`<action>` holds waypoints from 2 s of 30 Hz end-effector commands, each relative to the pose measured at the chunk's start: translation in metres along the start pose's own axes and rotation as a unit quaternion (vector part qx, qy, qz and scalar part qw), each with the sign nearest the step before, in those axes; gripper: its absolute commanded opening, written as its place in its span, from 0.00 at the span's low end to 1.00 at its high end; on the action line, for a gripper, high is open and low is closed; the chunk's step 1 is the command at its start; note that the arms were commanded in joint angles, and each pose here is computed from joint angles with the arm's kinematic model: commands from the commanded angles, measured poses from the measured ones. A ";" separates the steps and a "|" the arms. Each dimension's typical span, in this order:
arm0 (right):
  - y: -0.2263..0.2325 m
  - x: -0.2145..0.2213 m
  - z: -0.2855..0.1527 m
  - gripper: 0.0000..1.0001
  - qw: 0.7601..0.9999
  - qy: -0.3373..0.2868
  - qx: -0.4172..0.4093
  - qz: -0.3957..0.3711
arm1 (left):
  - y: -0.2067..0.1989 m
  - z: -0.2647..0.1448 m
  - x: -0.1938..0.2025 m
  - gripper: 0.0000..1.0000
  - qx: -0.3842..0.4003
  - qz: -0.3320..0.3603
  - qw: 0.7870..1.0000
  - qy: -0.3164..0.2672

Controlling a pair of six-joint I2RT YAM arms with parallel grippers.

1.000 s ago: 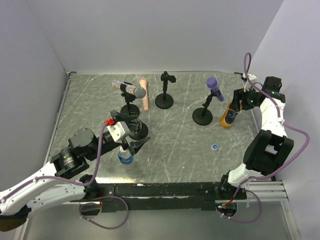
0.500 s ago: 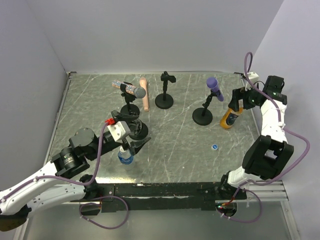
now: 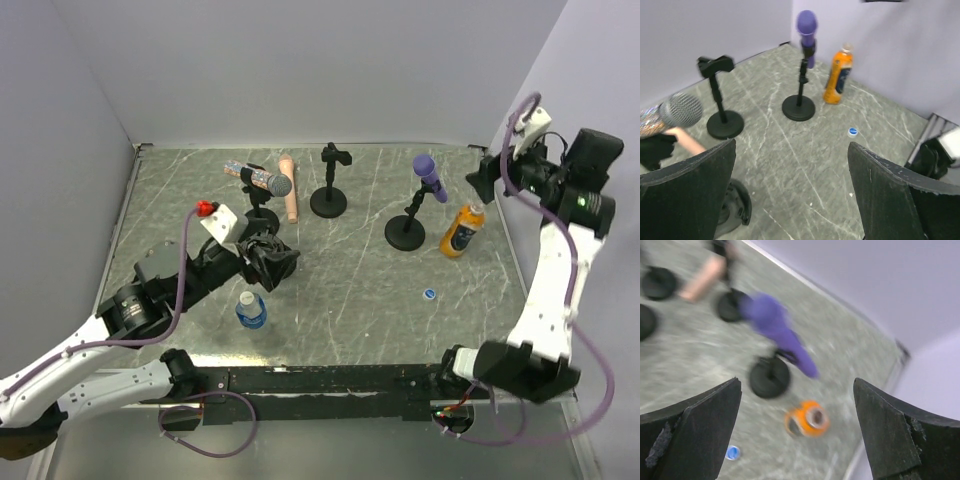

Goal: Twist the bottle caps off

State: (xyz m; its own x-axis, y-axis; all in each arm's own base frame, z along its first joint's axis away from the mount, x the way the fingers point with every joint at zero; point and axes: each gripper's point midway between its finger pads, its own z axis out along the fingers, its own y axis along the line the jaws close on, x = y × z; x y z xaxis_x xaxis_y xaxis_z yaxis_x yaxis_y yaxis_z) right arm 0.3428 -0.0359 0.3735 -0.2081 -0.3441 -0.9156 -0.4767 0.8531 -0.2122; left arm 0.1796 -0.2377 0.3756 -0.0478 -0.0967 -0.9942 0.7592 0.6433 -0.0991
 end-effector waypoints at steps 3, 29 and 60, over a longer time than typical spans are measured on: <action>0.142 -0.045 -0.025 0.99 0.965 -0.114 -0.226 -0.064 | 0.033 -0.010 -0.004 0.97 -0.093 -0.057 0.994 -0.010; 0.398 -0.048 -0.010 0.99 0.796 -0.078 -0.546 -0.248 | 0.155 -0.029 -0.053 0.97 -0.217 -0.147 0.964 -0.038; 0.529 -0.029 0.055 0.95 0.776 0.011 -0.566 -0.278 | 0.172 -0.098 -0.026 0.96 -0.356 -0.113 0.925 -0.062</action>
State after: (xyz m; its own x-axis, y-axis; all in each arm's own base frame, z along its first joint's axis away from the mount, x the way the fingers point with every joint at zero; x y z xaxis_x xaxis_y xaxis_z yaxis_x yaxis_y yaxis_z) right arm 0.1336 0.4327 0.2589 0.2822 -0.5587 -0.7799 -0.9323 -0.3516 -0.0855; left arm 0.2495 -0.0609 0.3854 -0.0551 -0.3640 -0.9298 0.1663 0.9148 -0.3680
